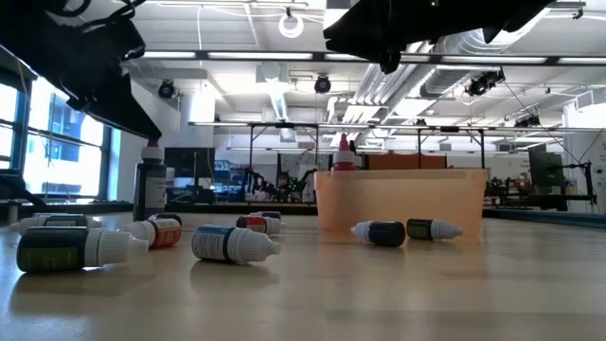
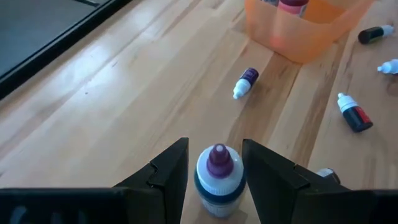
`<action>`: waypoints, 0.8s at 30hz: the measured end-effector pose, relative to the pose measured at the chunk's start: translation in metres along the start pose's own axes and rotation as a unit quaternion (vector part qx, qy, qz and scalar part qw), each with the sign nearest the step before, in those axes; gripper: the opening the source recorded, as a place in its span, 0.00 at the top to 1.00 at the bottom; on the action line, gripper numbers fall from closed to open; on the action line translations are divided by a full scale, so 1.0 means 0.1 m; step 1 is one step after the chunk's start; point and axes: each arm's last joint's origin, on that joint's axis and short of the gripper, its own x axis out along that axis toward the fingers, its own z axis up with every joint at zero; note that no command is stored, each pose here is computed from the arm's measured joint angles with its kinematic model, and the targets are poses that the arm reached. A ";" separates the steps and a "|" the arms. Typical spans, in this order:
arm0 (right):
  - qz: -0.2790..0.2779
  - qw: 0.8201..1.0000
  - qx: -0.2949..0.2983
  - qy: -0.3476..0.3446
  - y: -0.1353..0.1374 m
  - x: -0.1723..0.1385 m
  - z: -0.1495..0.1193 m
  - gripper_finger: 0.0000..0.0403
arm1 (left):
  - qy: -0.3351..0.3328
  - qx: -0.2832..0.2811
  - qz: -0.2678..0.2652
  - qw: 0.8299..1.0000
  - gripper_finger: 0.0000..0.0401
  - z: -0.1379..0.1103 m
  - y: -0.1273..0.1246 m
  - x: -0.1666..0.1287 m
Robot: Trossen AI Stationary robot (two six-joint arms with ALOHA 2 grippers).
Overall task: Pick & Place food coloring
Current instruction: Put the big violet food coloring bottle into the orange bin
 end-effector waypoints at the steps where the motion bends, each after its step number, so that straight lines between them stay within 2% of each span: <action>1: 0.000 1.000 0.000 0.000 0.00 0.00 0.00 0.69 | 0.000 0.000 0.000 1.000 0.63 0.00 0.00 0.00; 5: 0.000 1.000 0.000 0.000 0.00 0.00 0.00 0.69 | -0.002 0.000 0.002 1.000 0.68 0.00 0.00 0.00; 18: 0.000 1.000 0.000 0.000 0.00 0.00 0.00 0.69 | -0.001 -0.008 0.005 1.000 0.92 0.00 -0.01 0.01; 24: 0.000 1.000 0.000 0.000 0.00 0.00 0.00 0.69 | -0.034 -0.022 0.000 0.999 0.99 0.09 -0.05 0.00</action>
